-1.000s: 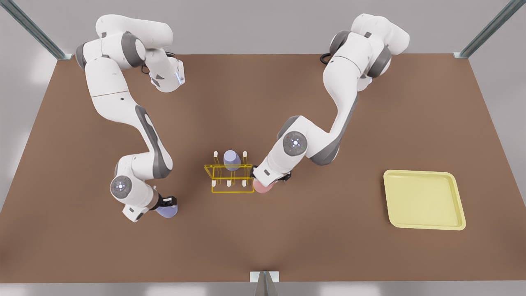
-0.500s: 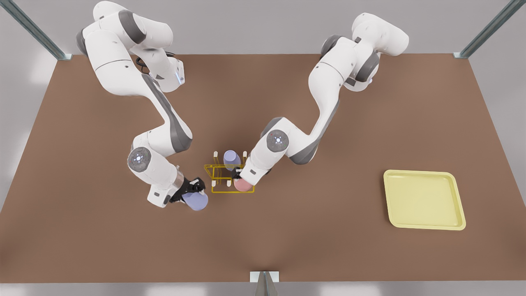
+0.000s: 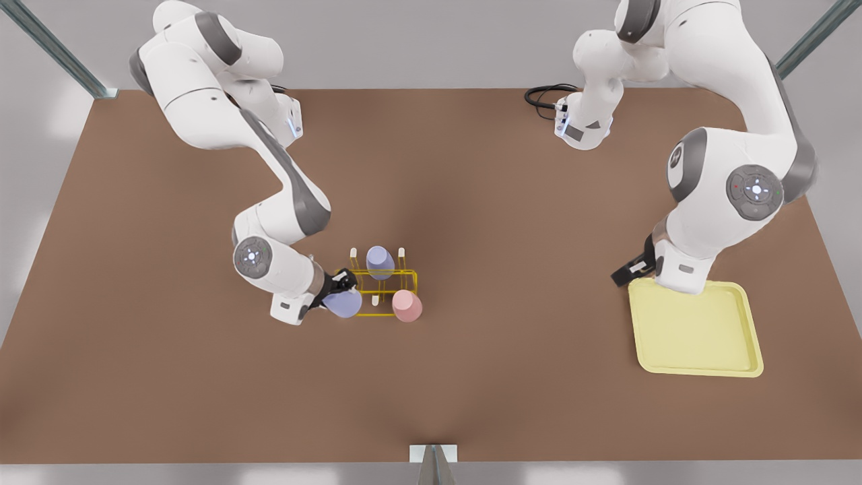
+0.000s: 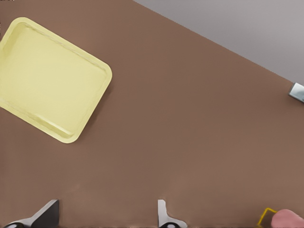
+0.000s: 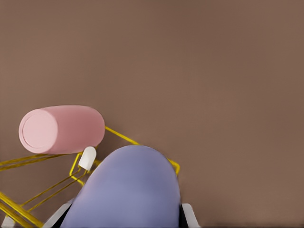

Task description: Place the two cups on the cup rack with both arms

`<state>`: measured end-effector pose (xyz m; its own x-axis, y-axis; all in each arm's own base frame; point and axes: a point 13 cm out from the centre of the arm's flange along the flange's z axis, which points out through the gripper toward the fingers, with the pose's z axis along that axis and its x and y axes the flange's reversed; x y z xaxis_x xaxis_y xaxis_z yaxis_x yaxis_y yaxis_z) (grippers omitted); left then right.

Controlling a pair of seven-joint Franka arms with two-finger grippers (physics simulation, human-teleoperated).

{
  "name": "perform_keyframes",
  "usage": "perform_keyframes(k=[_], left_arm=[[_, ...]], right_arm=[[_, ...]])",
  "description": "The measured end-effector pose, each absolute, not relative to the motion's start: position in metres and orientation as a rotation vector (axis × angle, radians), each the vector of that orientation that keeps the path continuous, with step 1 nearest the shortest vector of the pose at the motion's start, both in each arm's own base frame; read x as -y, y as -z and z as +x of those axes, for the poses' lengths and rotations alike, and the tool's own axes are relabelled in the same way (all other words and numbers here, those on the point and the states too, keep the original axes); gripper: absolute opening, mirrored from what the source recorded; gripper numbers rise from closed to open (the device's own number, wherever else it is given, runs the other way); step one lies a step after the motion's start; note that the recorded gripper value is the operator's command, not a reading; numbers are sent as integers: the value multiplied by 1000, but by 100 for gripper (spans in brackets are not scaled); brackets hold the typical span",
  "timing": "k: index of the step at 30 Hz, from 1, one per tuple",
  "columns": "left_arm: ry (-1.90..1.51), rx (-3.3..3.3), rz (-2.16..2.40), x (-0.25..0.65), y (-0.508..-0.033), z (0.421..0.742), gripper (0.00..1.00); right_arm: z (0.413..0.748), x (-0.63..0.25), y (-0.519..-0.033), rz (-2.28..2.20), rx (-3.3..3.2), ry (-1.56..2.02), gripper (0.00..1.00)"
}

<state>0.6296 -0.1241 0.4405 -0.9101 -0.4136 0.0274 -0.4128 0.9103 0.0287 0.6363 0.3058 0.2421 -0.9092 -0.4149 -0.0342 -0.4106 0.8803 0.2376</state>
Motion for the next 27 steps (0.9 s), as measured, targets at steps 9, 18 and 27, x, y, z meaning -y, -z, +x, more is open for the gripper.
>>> perform_keyframes(k=[9, 18, 27], left_arm=[[155, 2936, 198, 117, -453, 576, 100], [103, 2852, 29, 91, -453, 559, 100], [71, 2797, -105, 88, -454, 546, 100]], right_arm=[[625, -304, -220, 660, 2970, 362, 100], [712, -177, -325, 476, 3164, 132, 100], [595, -21, -518, 159, 3134, -233, 100]])
